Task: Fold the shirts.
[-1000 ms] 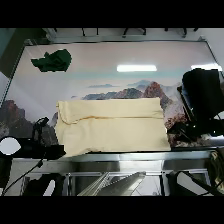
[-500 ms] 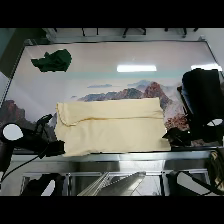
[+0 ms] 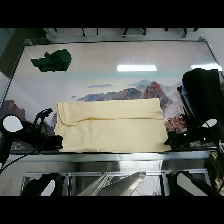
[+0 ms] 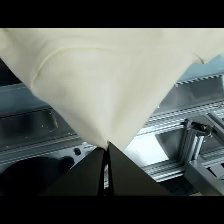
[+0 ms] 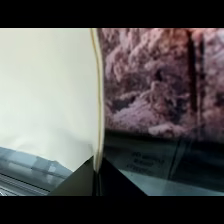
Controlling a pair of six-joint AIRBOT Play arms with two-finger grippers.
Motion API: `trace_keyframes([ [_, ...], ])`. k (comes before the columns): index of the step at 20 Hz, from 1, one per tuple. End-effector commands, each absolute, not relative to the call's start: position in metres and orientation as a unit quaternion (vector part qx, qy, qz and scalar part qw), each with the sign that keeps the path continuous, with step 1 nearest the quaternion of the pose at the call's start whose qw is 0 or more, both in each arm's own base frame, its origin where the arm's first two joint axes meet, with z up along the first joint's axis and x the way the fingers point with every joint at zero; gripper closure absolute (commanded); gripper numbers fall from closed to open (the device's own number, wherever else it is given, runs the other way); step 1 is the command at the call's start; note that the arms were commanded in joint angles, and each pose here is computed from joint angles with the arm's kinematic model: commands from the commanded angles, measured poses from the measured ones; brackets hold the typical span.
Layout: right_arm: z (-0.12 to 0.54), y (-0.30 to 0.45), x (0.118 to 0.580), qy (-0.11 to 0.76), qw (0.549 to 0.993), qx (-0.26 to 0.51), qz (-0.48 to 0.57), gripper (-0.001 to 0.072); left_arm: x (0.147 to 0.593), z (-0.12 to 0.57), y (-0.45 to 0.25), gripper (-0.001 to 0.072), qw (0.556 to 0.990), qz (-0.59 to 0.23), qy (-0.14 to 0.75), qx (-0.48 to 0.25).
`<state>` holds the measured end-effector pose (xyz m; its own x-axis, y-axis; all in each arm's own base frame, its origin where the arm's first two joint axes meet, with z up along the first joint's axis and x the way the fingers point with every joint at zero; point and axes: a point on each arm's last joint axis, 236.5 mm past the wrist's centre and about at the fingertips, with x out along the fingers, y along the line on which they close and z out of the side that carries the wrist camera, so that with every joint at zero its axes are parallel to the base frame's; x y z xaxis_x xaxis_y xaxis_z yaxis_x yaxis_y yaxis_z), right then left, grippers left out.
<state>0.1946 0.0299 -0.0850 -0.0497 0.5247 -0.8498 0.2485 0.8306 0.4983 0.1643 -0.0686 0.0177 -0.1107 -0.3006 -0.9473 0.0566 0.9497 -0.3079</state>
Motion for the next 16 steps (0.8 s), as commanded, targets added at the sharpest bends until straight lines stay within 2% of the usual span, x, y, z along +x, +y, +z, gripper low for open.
trace_keyframes([
  [1, -0.052, 0.026, 0.189, 0.692, 0.671, 0.253, 0.078, 0.0692, 0.151, 0.030, -0.055, 0.0693, 0.676, -0.116, 0.724, -0.071],
  [5, -0.006, 0.018, 0.205, 0.618, 0.749, 0.234, 0.047, 0.0693, 0.152, 0.043, -0.044, 0.0693, 0.709, -0.088, 0.693, -0.095],
  [8, 0.012, 0.011, 0.222, 0.601, 0.766, 0.222, 0.047, 0.0692, 0.172, 0.033, -0.032, 0.0693, 0.702, -0.068, 0.698, -0.119],
  [12, 0.004, 0.022, 0.261, 0.608, 0.762, 0.211, 0.073, 0.0692, 0.265, 0.035, -0.032, 0.0693, 0.743, -0.083, 0.657, -0.093],
  [16, -0.013, 0.028, 0.332, 0.593, 0.778, 0.194, 0.076, 0.0692, 0.340, 0.009, -0.042, 0.0693, 0.713, -0.118, 0.689, -0.064],
])
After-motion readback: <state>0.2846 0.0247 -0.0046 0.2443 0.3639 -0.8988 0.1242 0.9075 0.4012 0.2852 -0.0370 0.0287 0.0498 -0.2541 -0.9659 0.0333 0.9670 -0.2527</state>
